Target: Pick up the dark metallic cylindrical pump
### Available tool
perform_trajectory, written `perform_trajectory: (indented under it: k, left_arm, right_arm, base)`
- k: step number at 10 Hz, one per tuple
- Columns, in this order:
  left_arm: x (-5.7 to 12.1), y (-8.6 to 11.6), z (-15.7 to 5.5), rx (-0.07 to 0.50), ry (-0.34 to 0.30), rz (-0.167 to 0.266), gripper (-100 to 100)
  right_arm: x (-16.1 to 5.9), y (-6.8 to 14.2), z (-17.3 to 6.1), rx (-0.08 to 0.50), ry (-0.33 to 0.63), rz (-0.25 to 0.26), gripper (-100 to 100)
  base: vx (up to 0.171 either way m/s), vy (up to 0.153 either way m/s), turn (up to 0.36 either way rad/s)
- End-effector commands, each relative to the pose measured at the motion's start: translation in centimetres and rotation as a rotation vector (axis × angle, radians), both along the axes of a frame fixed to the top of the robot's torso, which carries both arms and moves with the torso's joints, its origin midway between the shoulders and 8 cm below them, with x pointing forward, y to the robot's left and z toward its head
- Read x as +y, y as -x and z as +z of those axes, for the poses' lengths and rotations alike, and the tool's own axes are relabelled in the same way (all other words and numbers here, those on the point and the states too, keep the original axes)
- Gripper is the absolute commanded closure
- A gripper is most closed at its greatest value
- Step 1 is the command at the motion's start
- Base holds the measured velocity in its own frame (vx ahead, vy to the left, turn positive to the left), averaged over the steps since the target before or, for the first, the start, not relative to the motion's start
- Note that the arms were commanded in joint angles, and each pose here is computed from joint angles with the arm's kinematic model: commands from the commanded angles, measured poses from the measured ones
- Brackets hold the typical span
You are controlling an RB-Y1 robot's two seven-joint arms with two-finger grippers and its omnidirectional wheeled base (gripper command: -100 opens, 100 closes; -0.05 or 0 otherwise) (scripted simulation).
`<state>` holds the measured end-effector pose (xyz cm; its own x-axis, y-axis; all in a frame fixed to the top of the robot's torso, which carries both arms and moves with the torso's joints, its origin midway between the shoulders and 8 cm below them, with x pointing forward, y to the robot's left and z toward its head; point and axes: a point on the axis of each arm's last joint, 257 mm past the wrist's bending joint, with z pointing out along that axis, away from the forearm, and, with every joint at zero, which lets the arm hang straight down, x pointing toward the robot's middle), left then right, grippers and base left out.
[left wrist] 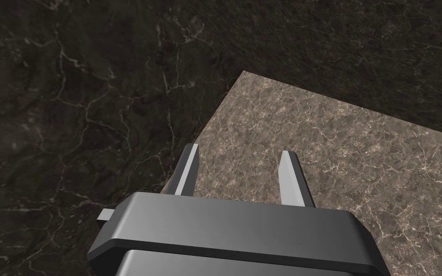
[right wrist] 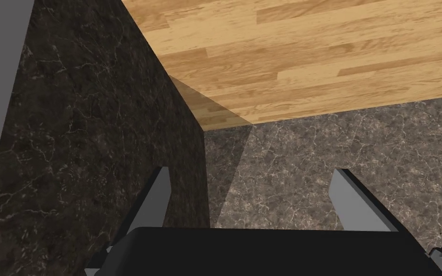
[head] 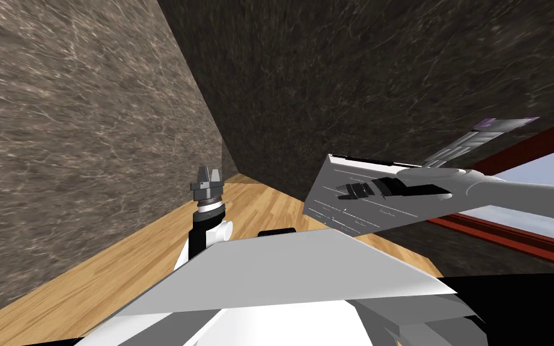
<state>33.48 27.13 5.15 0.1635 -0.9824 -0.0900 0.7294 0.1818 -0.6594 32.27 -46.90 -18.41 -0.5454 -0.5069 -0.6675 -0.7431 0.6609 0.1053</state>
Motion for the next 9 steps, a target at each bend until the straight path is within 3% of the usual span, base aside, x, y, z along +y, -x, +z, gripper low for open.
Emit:
perform_trajectory:
  k: [1, 2, 3, 4, 7, 9]
  left_arm:
    - [0.0, 0.0, 0.0, 0.0, 0.0, 0.0, 0]
    - [0.0, 0.0, 0.0, 0.0, 0.0, 0.0, 0]
    - [0.0, 0.0, 0.0, 0.0, 0.0, 0.0, 0]
    - [0.0, 0.0, 0.0, 0.0, 0.0, 0.0, 0]
    - [0.0, 0.0, 0.0, 0.0, 0.0, 0.0, 0]
    - [0.0, 0.0, 0.0, 0.0, 0.0, 0.0, 0]
  right_arm:
    - [-2.7, 0.5, 1.1, 0.018, 0.075, 0.001, -100]
    - [-3.2, 0.5, 1.7, 0.018, 0.098, 0.003, -100]
    - [-5.6, 1.2, 2.9, 0.038, 0.162, 0.002, -100]
    - [-6.0, 1.2, 3.4, 0.038, 0.179, 0.001, -100]
    - [-10.4, 2.7, 6.2, 0.077, 0.296, -0.014, -100]
    - [-10.9, 2.7, 7.2, 0.077, 0.327, -0.013, -100]
  base:
    - [-0.01, 0.0, 0.182]
    - [-0.01, -0.008, 0.114]
    - [-0.008, -0.017, 0.142]
    - [-0.005, -0.022, 0.083]
    - [0.009, -0.037, 0.133]
    - [0.014, -0.04, 0.049]
